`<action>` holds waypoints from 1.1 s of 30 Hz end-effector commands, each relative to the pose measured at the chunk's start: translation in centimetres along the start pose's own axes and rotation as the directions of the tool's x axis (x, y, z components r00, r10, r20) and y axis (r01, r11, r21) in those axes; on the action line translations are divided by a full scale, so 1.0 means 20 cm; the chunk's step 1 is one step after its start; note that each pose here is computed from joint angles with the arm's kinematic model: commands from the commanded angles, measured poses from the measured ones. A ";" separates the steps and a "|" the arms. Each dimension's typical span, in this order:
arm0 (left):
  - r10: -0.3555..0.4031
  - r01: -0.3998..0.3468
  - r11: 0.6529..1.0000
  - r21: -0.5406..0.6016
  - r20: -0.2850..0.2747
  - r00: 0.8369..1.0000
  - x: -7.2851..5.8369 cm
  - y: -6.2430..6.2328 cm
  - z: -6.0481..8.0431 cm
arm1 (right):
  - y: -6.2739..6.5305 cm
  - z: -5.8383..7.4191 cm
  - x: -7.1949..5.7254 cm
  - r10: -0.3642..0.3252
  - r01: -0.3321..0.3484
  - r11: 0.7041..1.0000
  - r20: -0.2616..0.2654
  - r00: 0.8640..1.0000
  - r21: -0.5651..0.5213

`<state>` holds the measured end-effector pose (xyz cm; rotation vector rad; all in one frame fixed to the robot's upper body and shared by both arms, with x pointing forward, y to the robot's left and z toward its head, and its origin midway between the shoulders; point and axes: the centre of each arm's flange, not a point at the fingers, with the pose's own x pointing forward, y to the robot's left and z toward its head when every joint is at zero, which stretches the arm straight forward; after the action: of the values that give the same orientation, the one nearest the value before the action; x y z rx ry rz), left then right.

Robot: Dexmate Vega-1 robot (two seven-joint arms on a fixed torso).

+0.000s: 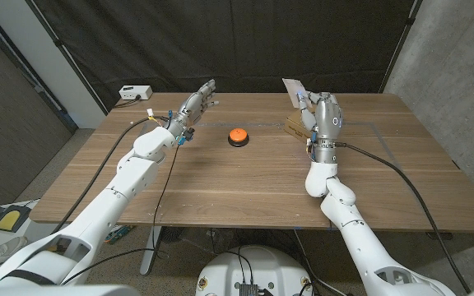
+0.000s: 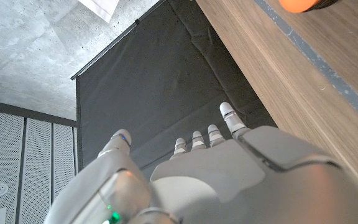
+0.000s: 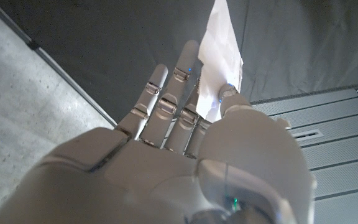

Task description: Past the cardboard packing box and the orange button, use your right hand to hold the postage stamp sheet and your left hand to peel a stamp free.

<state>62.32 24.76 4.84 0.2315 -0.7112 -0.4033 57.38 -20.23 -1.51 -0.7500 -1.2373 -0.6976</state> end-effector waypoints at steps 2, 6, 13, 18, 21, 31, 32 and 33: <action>-0.018 0.018 1.000 0.007 0.006 1.000 0.02 -0.02 0.02 | -0.05 -0.03 0.15 0.347 -0.303 0.825 -0.005 0.938 0.477; -0.028 0.028 0.999 0.016 0.007 1.000 0.03 -0.03 0.02 | -0.03 -0.08 0.19 0.464 -0.366 0.645 0.037 0.885 0.671; -0.056 0.054 0.996 0.065 0.017 0.998 0.04 -0.04 0.05 | 0.03 -0.16 0.20 0.572 -0.396 0.336 0.149 0.807 0.854; -0.071 0.069 0.994 0.082 0.027 0.997 0.05 -0.05 0.07 | 0.06 -0.19 0.20 0.592 -0.375 0.159 0.216 0.776 0.913; -0.079 0.077 0.994 0.081 0.027 0.997 0.05 -0.05 0.07 | 0.07 -0.21 0.20 0.594 -0.372 0.114 0.237 0.769 0.921; -0.104 0.099 0.982 0.161 0.021 0.994 0.06 -0.07 0.11 | 0.01 -0.21 0.20 0.542 -0.351 0.194 0.199 0.817 0.916; -0.101 0.097 0.980 0.172 0.017 0.995 0.07 -0.07 0.12 | 0.00 -0.21 0.20 0.530 -0.345 0.201 0.195 0.825 0.917; -0.097 0.093 0.978 0.188 0.013 0.995 0.07 -0.07 0.12 | -0.01 -0.20 0.20 0.519 -0.339 0.211 0.189 0.834 0.917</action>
<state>61.63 23.22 6.28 0.3522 -0.7500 -0.4521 62.38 -22.76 0.80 -0.3493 -0.8604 0.2662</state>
